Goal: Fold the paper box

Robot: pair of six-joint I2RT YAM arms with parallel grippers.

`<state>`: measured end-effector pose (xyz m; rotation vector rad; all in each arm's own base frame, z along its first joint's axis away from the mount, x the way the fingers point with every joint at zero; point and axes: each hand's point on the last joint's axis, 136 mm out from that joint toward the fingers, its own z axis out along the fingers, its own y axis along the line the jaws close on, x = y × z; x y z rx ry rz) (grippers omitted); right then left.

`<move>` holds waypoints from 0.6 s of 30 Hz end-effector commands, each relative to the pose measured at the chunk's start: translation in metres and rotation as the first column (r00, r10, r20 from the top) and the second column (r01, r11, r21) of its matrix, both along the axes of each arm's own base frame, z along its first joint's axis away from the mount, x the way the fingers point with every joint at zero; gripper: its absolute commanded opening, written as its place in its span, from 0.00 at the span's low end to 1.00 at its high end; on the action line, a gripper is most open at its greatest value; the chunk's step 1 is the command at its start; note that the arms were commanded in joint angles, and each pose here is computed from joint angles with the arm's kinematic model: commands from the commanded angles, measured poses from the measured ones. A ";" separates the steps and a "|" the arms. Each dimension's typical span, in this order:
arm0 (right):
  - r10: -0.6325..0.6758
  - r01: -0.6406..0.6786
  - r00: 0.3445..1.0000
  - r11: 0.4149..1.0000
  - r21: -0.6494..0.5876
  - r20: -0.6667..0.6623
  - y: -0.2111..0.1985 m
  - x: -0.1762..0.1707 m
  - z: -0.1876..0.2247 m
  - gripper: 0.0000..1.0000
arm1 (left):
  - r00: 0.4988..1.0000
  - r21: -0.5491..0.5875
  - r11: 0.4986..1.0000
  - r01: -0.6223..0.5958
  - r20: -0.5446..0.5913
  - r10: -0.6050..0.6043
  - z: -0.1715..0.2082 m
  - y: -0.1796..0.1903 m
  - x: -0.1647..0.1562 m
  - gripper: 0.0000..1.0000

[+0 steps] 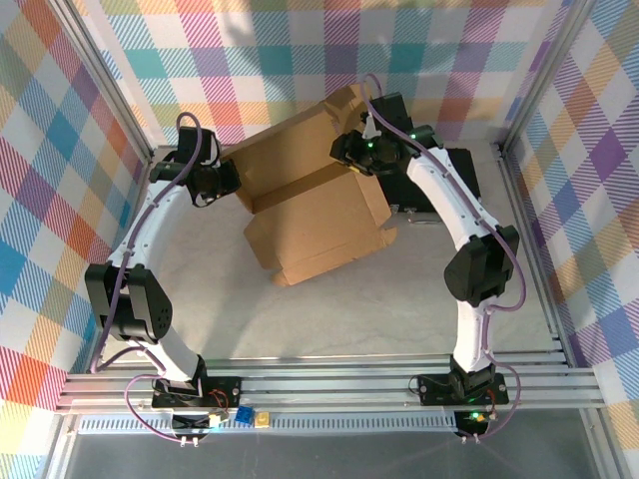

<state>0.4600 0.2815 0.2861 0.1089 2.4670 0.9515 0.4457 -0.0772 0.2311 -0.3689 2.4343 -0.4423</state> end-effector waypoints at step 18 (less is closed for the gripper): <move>-0.004 0.021 0.851 0.999 -0.027 0.525 -0.106 -0.018 0.163 0.62 | 0.998 -0.046 0.997 0.062 -0.008 -0.062 0.011 -0.013 -0.006 0.00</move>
